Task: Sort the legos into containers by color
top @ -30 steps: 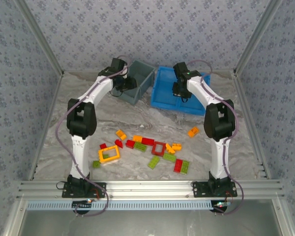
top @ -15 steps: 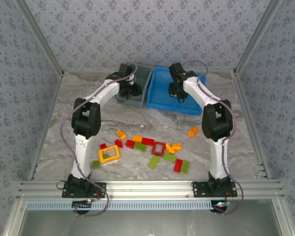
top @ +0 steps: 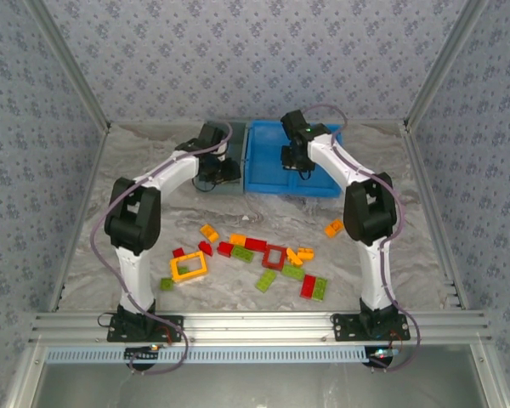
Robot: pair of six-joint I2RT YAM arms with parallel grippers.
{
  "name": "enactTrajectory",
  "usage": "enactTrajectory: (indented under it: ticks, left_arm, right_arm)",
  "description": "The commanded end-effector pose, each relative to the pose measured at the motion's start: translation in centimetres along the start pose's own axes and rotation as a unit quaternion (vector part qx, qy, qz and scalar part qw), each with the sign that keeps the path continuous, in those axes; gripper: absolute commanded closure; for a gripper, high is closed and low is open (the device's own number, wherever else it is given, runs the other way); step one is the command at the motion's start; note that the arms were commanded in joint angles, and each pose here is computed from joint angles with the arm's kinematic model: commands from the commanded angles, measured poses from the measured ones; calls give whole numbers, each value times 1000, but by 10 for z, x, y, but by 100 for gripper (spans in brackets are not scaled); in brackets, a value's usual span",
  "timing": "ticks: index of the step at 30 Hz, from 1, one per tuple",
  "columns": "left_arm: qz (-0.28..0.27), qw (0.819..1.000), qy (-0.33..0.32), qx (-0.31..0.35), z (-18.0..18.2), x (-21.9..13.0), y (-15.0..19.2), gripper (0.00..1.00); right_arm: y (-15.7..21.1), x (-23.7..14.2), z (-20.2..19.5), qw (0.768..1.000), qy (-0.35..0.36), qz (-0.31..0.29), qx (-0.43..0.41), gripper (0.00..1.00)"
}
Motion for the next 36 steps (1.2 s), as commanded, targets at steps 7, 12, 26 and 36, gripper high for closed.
enactTrajectory:
  ticks: [7,12,26,36]
  left_arm:
    - [-30,1000,2,1,-7,-33,21,66]
    - [-32,999,-8,-1,-5,-39,30,66]
    - [-82,995,-59,-9,-5,-88,26,51]
    - [-117,990,-74,-34,-4,-152,50,47]
  right_arm:
    - [54,-6,22,998,-33,52,-29,83]
    - [66,-6,21,998,-29,55,-31,83]
    - [40,-55,16,999,-17,-27,-17,51]
    - [34,-128,11,993,-51,-106,-16,47]
Point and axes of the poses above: each hand's point on the last joint's axis, 136 mm out from that joint toward the fingers, its own x axis out along the fingers, its own z axis along the line the jaws close on, y = z × x, the point moved 6 cm from there along -x, back along the fingers, and after that the axes turned 8 degrees about x, right-handed, at the moved point
